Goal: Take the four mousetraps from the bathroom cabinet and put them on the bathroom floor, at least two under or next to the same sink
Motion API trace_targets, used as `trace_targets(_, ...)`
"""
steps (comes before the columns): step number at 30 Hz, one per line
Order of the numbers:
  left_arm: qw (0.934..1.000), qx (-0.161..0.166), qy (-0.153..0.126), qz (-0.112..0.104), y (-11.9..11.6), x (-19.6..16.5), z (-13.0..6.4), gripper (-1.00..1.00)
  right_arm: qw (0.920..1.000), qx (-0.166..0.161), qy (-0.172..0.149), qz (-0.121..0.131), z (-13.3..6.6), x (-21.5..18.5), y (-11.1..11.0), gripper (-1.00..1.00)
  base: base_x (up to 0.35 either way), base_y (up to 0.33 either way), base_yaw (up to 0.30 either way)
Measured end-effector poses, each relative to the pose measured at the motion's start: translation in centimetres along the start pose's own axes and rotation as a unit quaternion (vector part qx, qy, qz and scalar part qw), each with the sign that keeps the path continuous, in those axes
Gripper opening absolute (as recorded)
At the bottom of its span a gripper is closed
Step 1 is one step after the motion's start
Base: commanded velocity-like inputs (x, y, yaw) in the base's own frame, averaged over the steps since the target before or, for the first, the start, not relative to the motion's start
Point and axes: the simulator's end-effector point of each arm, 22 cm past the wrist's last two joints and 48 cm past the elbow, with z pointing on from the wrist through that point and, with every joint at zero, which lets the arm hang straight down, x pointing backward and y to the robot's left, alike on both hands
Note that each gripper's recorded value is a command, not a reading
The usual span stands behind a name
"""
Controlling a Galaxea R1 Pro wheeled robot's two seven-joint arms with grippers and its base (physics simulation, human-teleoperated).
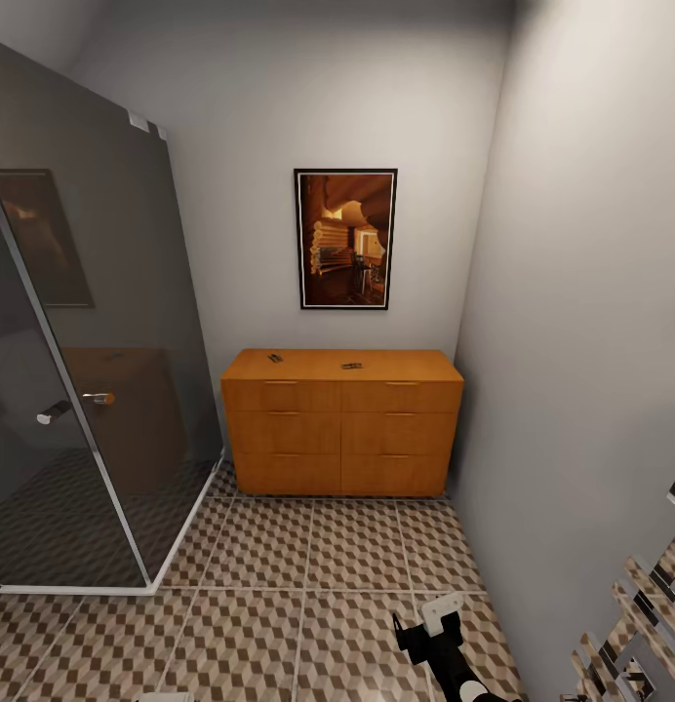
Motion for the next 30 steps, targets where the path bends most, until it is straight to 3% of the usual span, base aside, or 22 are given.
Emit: trace_targets(30,1.0000,0.000,0.000,0.000,0.00,0.00,0.00,1.00,1.0000,0.000,0.000,0.000,0.00,0.00,0.00,1.00,0.000,0.000,0.000)
